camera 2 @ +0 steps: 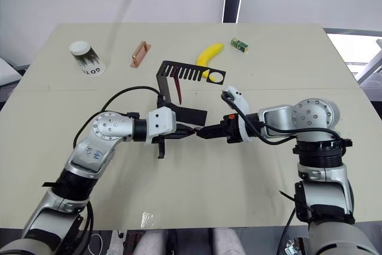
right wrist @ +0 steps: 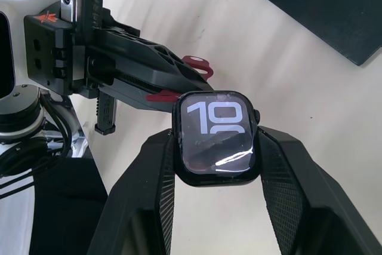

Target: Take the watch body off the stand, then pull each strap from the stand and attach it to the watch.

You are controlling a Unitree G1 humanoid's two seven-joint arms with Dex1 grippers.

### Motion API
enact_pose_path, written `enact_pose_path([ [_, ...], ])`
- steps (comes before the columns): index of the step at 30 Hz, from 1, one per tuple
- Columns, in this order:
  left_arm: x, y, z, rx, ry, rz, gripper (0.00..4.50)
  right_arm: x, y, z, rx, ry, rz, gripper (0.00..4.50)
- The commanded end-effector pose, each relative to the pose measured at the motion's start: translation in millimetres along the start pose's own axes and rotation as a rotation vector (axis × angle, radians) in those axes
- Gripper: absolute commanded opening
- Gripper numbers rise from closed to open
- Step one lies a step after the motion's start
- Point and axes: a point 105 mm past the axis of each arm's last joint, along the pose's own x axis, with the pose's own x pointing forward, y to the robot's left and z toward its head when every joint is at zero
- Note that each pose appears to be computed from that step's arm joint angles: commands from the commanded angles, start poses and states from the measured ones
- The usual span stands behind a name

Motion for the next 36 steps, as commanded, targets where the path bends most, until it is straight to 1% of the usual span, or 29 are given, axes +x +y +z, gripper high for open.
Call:
enact_pose_path([
  [1, 5.0, 2.3, 22.3, 0.065, -0.063, 0.0, 0.0, 5.2, 23.8, 3.2, -0.054, 0.012, 0.109, 1.52],
  [9, 3.4, 7.3, 19.2, 0.057, -0.054, 0.017, 0.0, 2.9, 27.1, 5.7, -0.063, 0.006, 0.123, 1.52],
  [13, 6.2, 8.6, 22.2, 0.049, -0.067, 0.024, 0.0, 2.5, 29.6, 6.7, -0.071, 0.007, 0.132, 1.52],
  [21, 6.7, 9.2, 25.4, 0.05, -0.079, 0.023, 0.0, 3.8, 26.0, 4.7, -0.081, 0.01, 0.097, 1.52],
  [36, 7.0, 9.5, 28.1, 0.042, -0.089, 0.019, 0.0, 4.6, 26.6, 4.3, -0.091, 0.006, 0.094, 1.52],
])
